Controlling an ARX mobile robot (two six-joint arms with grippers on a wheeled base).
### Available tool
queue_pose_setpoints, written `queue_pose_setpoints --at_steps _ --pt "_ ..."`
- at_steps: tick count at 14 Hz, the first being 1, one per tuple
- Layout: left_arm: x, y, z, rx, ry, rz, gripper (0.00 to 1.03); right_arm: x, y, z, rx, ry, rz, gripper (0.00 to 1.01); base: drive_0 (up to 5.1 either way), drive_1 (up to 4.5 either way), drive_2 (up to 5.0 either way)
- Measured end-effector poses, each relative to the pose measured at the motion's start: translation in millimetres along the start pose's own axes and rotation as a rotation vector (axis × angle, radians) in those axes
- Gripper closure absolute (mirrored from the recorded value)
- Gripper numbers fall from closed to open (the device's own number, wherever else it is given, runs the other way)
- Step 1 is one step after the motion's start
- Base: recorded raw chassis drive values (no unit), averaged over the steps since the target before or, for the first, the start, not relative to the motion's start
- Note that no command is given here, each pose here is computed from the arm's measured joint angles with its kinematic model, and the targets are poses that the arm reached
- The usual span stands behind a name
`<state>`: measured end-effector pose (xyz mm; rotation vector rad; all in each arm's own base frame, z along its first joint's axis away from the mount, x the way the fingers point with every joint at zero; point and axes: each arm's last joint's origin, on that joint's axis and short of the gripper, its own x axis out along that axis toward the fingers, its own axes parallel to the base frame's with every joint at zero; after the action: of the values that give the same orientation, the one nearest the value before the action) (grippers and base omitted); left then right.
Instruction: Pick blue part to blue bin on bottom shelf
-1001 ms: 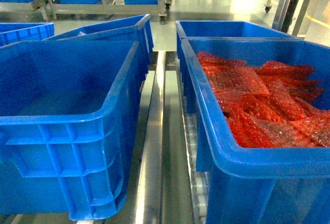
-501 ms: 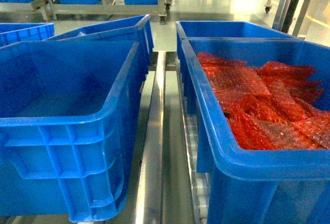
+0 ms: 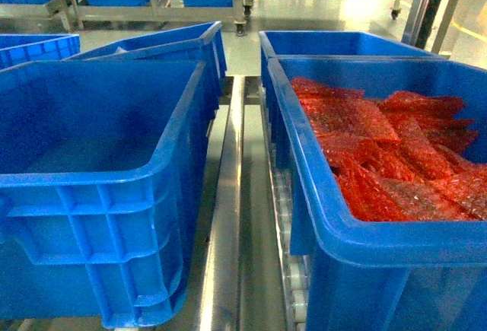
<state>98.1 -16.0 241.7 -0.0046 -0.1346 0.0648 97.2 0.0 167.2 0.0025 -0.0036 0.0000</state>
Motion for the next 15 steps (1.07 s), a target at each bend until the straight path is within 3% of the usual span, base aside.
queue_pose_setpoints --at_steps 15 --pt "0.0 0.0 0.0 0.0 0.0 0.0 0.59 0.0 0.0 0.0 0.0 0.0 0.0 0.03 0.0 0.0 0.0"
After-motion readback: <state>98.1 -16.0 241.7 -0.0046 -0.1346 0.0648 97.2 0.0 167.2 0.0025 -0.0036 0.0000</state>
